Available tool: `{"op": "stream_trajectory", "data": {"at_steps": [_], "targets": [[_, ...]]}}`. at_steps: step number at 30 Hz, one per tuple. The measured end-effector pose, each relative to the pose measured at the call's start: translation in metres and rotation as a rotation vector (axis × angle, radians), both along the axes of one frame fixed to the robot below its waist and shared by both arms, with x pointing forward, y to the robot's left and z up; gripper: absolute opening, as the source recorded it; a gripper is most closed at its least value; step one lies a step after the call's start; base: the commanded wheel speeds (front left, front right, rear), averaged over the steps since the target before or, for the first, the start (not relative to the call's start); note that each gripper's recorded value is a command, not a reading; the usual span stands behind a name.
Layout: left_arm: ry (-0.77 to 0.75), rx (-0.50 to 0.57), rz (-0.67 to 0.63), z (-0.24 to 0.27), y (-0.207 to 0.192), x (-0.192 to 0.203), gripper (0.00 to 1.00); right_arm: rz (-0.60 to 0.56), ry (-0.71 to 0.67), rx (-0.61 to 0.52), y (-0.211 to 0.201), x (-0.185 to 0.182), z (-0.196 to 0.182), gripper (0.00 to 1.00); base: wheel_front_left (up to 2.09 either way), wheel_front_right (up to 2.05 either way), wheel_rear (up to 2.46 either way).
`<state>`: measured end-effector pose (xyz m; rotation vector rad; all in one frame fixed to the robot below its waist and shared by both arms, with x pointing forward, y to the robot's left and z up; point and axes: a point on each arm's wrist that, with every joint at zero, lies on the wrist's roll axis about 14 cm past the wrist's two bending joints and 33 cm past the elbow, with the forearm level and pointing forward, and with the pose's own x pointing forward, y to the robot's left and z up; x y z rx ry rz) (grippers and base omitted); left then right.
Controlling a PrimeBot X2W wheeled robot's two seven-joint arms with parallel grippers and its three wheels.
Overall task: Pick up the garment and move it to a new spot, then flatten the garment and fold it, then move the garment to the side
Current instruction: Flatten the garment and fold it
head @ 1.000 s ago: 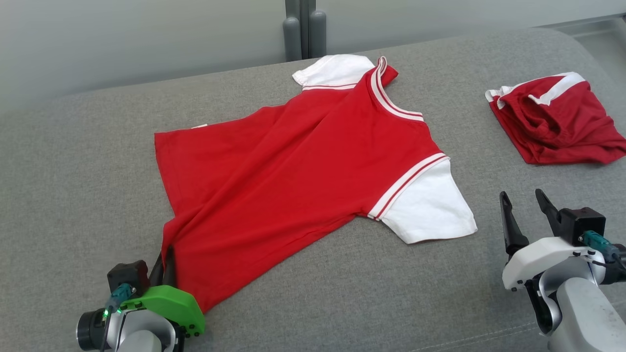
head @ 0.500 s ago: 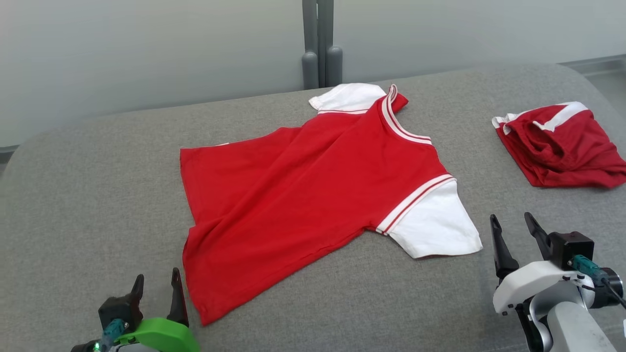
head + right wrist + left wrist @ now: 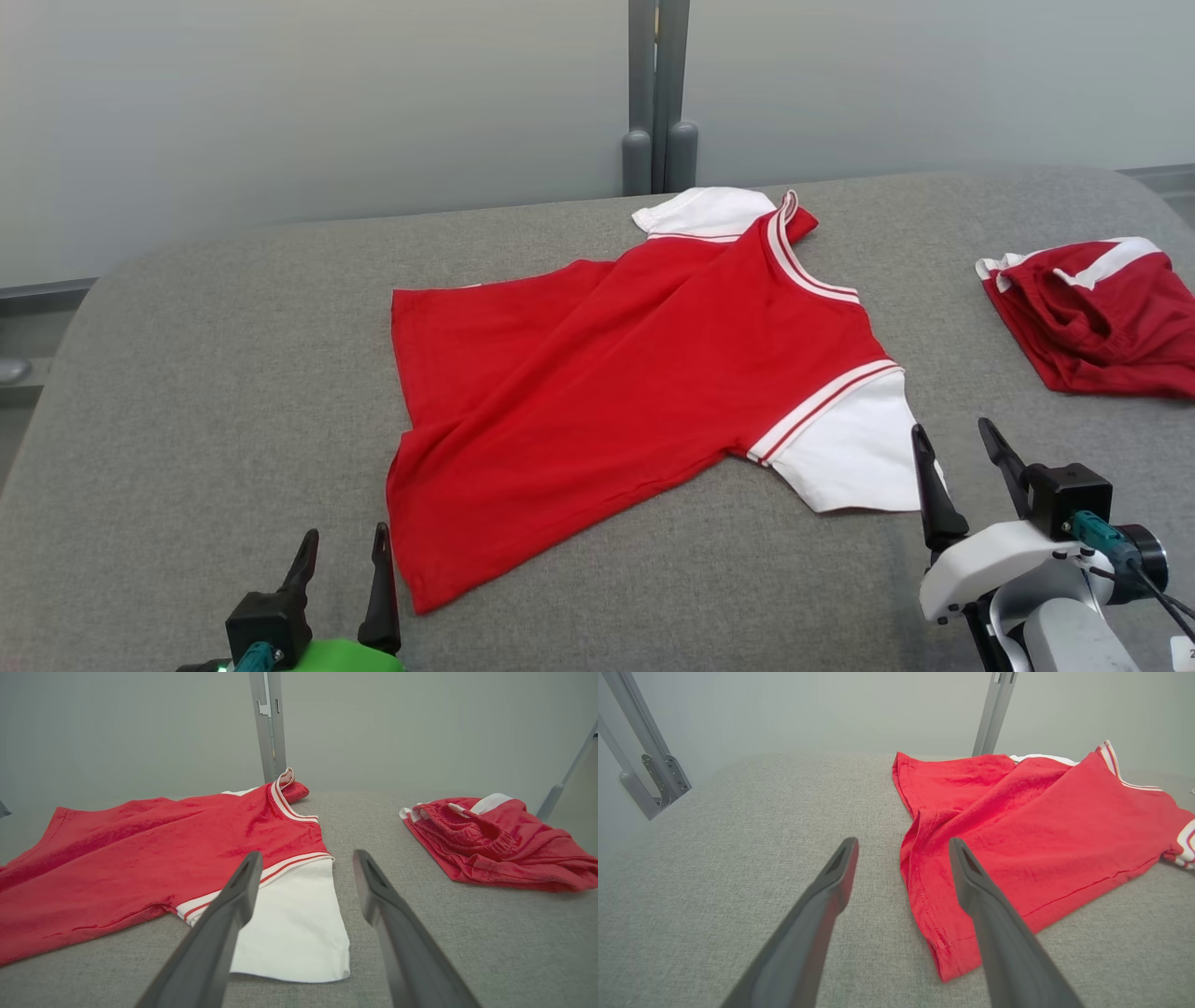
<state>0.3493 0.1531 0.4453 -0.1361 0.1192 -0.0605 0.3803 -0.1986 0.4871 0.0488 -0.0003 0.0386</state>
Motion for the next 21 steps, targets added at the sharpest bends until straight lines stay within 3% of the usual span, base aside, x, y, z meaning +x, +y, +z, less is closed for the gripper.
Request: {"op": "stream_trajectory", "data": {"at_steps": [13, 21], "targets": [[-0.032, -0.001, -0.029, 0.009, -0.011, -0.007, 1.0, 0.094, -0.012, 0.003, 0.034, 0.001, 0.003, 1.0, 0.0, 0.0, 0.0], [-0.046, -0.001, -0.024, 0.013, -0.01, -0.012, 1.0, 0.086, -0.013, 0.01, 0.032, -0.004, 0.003, 1.0, 0.0, 0.0, 0.0]]}}
